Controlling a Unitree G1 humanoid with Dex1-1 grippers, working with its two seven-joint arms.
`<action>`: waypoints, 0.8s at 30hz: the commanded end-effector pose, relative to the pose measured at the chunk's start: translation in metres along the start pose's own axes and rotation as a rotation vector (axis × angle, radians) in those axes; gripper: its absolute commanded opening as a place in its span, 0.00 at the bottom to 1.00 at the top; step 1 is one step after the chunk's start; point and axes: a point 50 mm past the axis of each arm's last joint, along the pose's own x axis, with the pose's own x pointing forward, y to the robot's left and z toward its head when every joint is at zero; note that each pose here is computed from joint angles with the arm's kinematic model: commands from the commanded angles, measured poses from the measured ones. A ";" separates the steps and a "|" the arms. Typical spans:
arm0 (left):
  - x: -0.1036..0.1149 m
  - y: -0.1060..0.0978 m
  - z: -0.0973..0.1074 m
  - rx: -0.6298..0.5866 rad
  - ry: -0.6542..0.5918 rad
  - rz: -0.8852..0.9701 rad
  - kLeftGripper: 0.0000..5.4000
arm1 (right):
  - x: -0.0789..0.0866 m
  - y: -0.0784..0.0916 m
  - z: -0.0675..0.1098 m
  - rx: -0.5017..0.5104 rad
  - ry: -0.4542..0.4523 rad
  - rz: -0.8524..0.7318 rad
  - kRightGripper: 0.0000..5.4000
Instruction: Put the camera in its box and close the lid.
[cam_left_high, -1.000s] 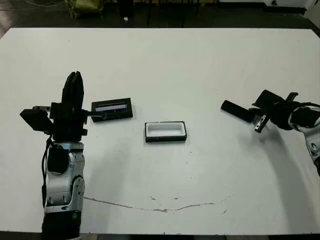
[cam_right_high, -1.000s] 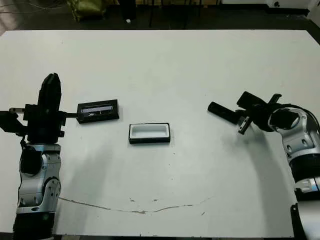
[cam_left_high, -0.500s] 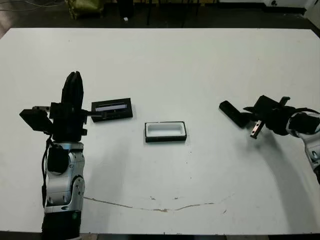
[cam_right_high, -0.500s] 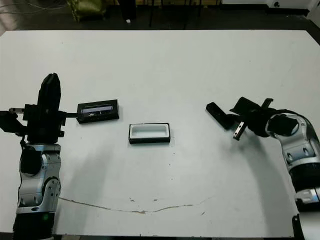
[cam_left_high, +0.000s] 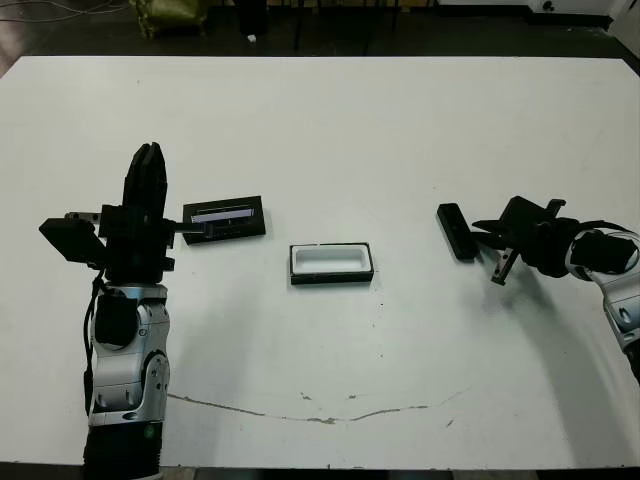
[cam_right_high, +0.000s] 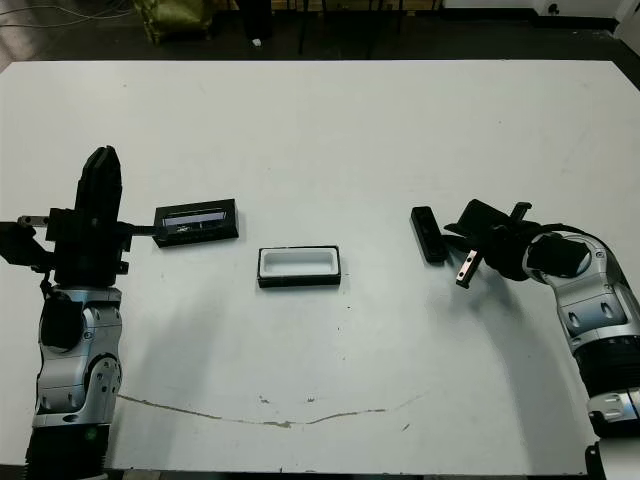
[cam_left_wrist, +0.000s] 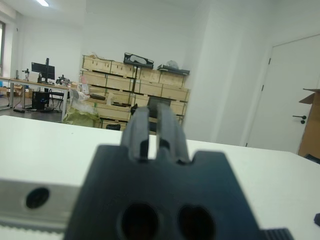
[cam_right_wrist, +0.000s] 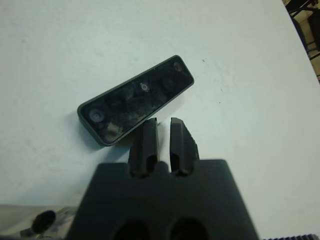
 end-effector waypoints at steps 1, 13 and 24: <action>-0.004 0.004 -0.004 0.012 0.033 0.009 0.00 | 0.001 0.009 -0.012 -0.017 0.090 -0.027 0.00; -0.004 0.004 -0.004 0.018 0.035 0.009 0.00 | -0.005 0.001 -0.011 -0.025 0.260 -0.312 0.00; -0.004 0.004 -0.004 0.013 0.035 0.004 0.00 | -0.042 0.014 0.043 0.271 -0.220 -0.486 0.00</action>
